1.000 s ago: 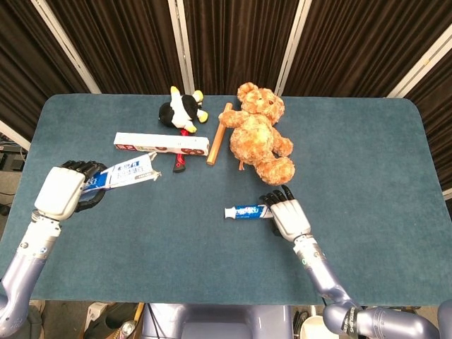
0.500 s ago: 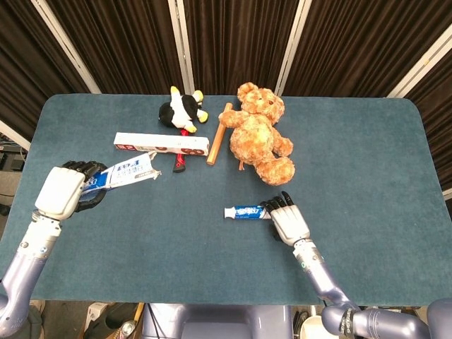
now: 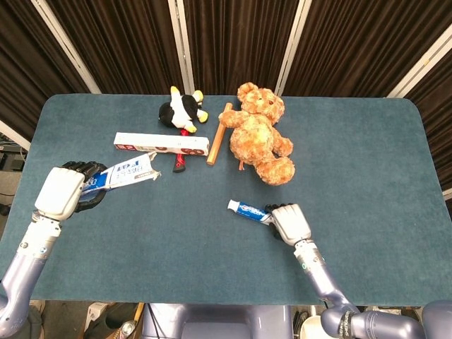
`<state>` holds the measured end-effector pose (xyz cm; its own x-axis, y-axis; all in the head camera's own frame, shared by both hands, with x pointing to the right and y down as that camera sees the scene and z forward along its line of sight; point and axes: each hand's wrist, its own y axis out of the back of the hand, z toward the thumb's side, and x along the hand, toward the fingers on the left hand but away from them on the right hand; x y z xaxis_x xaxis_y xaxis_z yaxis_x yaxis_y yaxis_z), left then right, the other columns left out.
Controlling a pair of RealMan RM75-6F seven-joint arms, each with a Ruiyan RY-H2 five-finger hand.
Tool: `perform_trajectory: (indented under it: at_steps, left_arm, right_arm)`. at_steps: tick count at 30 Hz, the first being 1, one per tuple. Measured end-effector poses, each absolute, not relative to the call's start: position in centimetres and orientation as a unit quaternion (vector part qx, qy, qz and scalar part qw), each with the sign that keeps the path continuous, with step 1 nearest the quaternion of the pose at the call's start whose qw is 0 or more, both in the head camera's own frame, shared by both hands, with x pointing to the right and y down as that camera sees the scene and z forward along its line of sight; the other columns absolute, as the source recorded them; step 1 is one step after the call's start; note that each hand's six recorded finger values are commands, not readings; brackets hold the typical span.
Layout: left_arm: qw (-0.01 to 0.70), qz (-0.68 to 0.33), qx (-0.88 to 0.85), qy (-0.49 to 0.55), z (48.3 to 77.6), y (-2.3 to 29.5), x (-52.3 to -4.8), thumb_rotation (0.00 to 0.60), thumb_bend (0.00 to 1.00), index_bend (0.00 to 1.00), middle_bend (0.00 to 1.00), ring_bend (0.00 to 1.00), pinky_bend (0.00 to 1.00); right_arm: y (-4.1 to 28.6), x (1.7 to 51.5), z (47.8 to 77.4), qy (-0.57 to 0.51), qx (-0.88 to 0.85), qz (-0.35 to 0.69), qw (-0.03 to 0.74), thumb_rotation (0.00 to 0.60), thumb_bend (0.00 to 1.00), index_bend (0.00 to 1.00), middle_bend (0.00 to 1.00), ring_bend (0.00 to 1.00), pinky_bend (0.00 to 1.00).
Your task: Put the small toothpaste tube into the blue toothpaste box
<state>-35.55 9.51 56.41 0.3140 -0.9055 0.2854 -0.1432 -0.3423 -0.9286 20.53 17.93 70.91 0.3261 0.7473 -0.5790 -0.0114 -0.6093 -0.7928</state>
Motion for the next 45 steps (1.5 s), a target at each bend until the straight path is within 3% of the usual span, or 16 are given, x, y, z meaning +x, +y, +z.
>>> perform_trajectory:
  at_steps: [15,23,32,45]
  left_arm:
    - [0.397,-0.427,-0.716,0.384,56.7,10.2,-34.0,0.600,0.41,0.39,0.52,0.46,0.44]
    - [0.364,-0.386,-0.752,0.391,57.2,10.0,-30.9,0.600,0.41,0.40,0.53,0.47,0.44]
    - [0.377,-0.363,-0.779,0.344,59.6,9.9,-26.6,0.600,0.42,0.40,0.53,0.47,0.44]
    - [0.414,-0.289,-0.783,0.363,62.2,9.3,-20.9,0.600,0.42,0.40,0.52,0.47,0.44]
  right_arm:
    - [16.6,24.9,63.7,-0.286,-0.729,0.482,0.394,0.600,0.49,0.65,0.66,0.59,0.55]
    - [13.3,28.7,59.0,-0.314,-0.704,0.467,0.433,0.600,0.49,0.65,0.66,0.59,0.55]
    - [8.3,32.4,54.5,-0.319,-0.657,0.462,0.503,0.600,0.49,0.65,0.66,0.59,0.55]
    - [2.5,32.1,49.1,-0.271,-0.591,0.416,0.637,0.600,0.49,0.65,0.66,0.59,0.55]
